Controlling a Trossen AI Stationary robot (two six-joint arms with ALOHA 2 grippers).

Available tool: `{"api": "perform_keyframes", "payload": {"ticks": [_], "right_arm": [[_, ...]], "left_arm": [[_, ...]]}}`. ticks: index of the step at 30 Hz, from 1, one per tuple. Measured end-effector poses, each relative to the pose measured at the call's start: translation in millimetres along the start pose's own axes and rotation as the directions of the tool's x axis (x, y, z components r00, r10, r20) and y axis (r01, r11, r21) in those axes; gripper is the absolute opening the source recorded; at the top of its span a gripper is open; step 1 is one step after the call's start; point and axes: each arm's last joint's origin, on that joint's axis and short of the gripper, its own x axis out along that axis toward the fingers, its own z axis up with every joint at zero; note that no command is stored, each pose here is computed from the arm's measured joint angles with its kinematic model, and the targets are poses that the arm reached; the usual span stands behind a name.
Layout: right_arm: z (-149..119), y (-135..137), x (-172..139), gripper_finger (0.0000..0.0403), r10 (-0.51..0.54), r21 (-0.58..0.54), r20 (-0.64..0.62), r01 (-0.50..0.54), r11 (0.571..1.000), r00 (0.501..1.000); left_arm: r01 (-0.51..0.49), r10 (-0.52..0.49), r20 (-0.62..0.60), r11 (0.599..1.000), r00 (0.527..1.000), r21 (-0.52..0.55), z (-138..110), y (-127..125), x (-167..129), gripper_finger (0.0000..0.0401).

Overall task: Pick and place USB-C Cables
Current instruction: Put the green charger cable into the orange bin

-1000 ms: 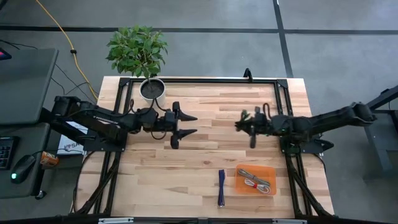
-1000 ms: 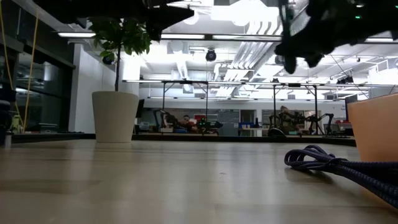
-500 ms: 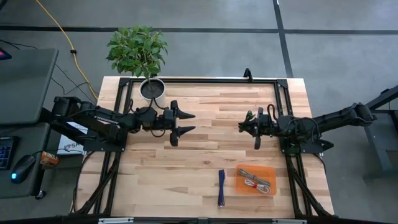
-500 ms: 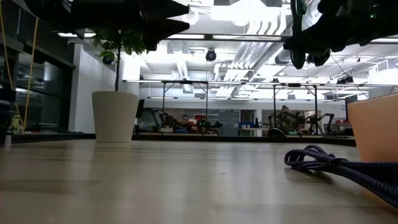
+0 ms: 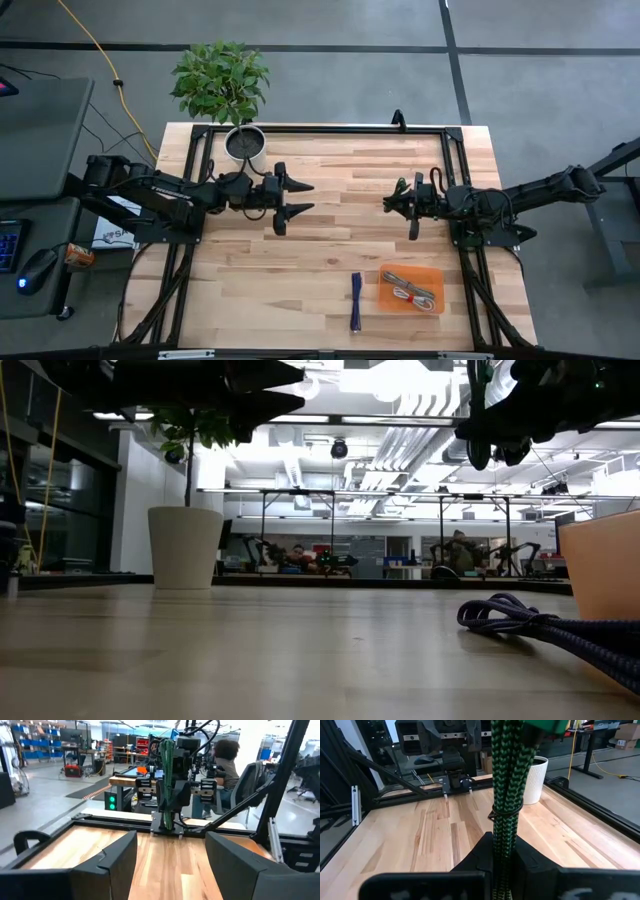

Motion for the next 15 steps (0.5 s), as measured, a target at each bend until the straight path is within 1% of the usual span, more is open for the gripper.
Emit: {"api": "perform_keyframes", "payload": {"ticks": [3, 5, 7, 11, 12, 15], "right_arm": [[0.2, 0.0, 0.0, 0.0008, 0.0, 0.0, 0.001, 0.0, 1.0, 1.0], [0.2, 0.0, 0.0, 0.0008, 0.0, 0.0, 0.001, 0.0, 1.0, 1.0], [0.2, 0.1, 0.0, 0.0009, 0.001, 0.0, 0.001, -0.001, 1.0, 1.0], [0.6, 0.5, 0.0, 0.001, 0.014, 0.001, 0.001, -0.014, 1.0, 1.0], [0.6, 0.6, 0.0, 0.0009, 0.017, 0.001, 0.0, -0.017, 1.0, 1.0], [0.3, 0.5, 0.0, 0.0007, 0.016, 0.0, -0.002, -0.016, 1.0, 1.0]], "left_arm": [[-0.004, 0.004, -0.01, 1.0, 1.0, -0.023, -0.9, 0.2, 0.0, 0.0209], [-0.006, 0.006, -0.016, 1.0, 1.0, -0.018, -1.6, 0.3, 0.0, 0.0187], [-0.004, 0.003, -0.03, 1.0, 1.0, -0.012, -2.5, 0.5, -0.4, 0.0149], [0.038, -0.037, -0.072, 0.999, 0.997, 0.006, -3.6, 5.0, -2.4, 0.0033], [0.042, -0.042, -0.081, 0.999, 0.996, 0.005, -3.2, 7.5, -3.4, 0.0018], [0.012, -0.012, -0.082, 1.0, 0.997, 0.006, -1.7, 18.0, -10.4, 0.0012]]}}
